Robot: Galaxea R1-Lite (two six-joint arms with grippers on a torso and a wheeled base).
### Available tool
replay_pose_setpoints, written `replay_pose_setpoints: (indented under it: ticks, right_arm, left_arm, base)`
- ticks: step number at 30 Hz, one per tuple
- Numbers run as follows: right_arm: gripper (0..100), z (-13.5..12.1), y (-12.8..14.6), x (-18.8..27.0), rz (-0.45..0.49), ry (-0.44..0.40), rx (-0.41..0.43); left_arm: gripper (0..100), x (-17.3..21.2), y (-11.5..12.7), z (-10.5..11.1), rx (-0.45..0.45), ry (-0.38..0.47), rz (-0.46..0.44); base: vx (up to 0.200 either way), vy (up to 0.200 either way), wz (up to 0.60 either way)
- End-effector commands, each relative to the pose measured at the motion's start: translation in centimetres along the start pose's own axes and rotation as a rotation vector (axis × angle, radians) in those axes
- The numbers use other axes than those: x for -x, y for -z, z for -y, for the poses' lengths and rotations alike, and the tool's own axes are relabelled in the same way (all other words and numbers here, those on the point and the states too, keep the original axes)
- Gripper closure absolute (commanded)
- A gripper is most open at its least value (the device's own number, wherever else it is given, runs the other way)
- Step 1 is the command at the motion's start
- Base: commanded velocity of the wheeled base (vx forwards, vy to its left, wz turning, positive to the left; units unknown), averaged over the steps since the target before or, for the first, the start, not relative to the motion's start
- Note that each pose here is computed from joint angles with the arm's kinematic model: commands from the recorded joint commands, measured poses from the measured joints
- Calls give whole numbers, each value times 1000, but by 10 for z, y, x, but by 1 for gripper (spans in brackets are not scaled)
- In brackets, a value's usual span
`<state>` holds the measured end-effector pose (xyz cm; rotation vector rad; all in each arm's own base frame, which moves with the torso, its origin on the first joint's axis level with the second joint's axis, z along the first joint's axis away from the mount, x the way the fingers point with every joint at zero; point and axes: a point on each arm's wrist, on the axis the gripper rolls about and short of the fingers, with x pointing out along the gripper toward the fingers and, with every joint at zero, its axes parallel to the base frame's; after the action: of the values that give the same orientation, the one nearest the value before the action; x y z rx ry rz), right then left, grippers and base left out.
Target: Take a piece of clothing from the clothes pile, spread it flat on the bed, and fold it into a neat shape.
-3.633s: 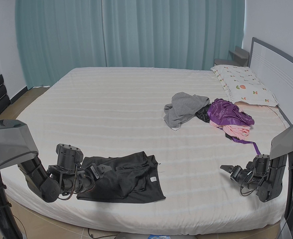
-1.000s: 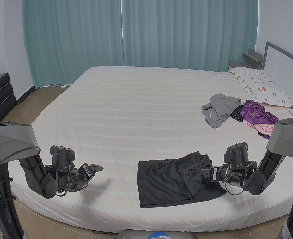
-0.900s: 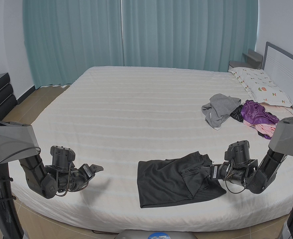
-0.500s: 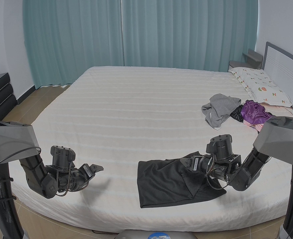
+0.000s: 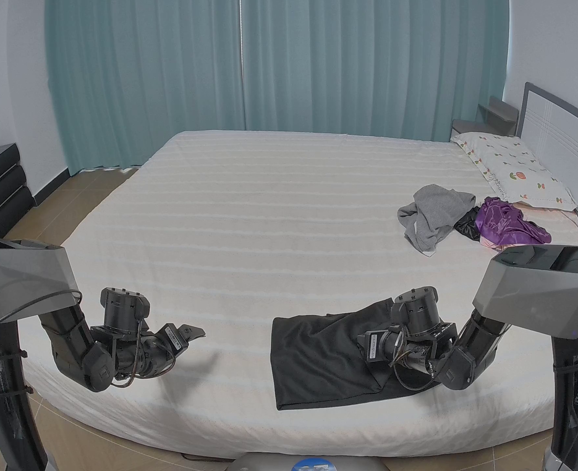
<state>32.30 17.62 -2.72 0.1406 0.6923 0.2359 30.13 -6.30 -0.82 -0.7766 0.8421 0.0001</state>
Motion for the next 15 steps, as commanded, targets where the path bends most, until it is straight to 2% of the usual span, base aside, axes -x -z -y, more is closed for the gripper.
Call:
replay_pose_setpoints:
  ticks: [1, 11, 15]
  right_arm:
    - [100, 3, 4, 1, -15, 10, 13]
    - [100, 21, -5, 41, 11, 67, -6]
    - [100, 41, 2, 74, -22, 109, -18]
  left_arm:
    - [0, 0, 1, -1, 0, -2, -3]
    - [0, 0, 1, -1, 0, -3, -4]
    - [0, 0, 1, -1, 0, -3, -4]
  base:
    - [0, 0, 0]
    - [0, 0, 0]
    - [0, 0, 0]
